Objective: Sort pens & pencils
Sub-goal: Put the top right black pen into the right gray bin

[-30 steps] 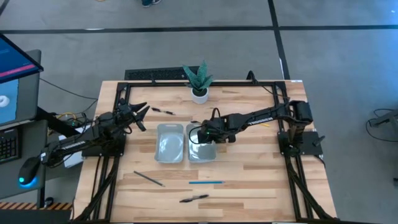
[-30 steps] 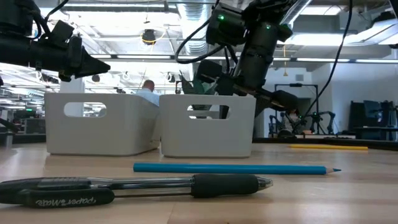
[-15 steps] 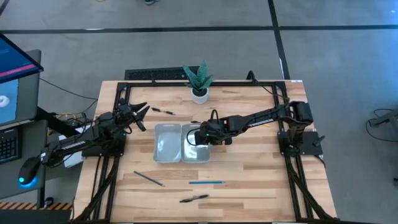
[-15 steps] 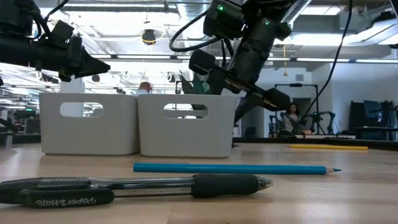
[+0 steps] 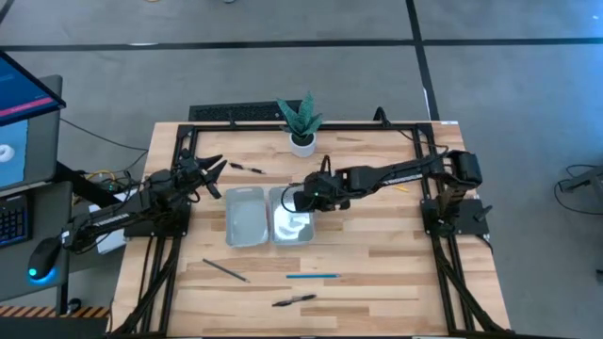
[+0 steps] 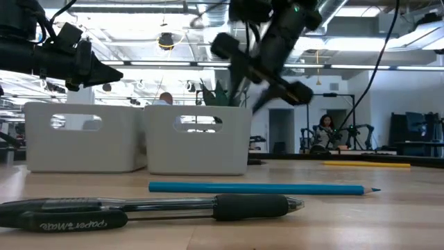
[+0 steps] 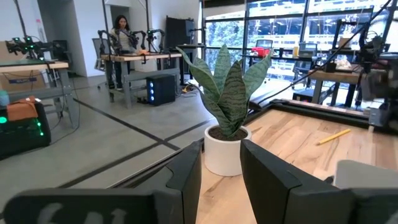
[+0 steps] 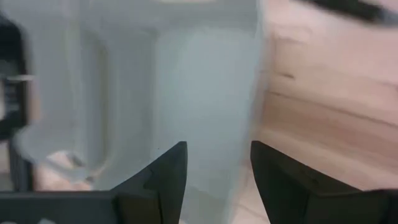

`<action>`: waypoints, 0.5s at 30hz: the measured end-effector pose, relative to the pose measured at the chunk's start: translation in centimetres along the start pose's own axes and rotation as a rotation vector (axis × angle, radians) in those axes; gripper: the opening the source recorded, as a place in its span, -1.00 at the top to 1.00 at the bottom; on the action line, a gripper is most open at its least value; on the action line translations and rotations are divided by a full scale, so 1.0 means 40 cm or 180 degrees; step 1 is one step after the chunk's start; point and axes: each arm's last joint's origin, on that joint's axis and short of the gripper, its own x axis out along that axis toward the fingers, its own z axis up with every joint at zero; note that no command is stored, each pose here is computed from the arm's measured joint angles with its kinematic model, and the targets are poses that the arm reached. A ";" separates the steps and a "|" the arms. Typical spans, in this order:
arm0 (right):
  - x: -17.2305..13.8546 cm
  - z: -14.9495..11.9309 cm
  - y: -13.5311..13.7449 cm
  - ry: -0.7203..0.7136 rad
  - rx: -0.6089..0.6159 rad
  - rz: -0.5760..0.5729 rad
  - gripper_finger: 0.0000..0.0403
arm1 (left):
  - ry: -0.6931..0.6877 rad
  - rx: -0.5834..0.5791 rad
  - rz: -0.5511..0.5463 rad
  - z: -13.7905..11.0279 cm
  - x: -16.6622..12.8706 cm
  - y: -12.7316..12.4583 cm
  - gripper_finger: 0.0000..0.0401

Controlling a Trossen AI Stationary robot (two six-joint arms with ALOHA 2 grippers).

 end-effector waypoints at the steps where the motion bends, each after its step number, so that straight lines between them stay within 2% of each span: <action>1: -0.017 0.006 0.002 -0.0043 -0.0028 -0.0013 0.02 | 0.0000 0.0000 -0.0003 0.000 0.000 0.000 0.49; 9: -0.173 0.053 0.000 -0.0512 -0.0314 -0.0208 0.02 | 0.0000 -0.0170 -0.0005 0.000 0.000 0.000 0.49; 11: -0.213 0.066 0.001 -0.0577 -0.0575 -0.0195 0.02 | 0.0001 -0.0195 -0.0009 0.000 0.000 0.000 0.49; 15: -0.262 0.091 -0.005 -0.0752 -0.1384 -0.0179 0.02 | -0.0004 -0.0207 -0.0013 0.000 0.000 0.000 0.49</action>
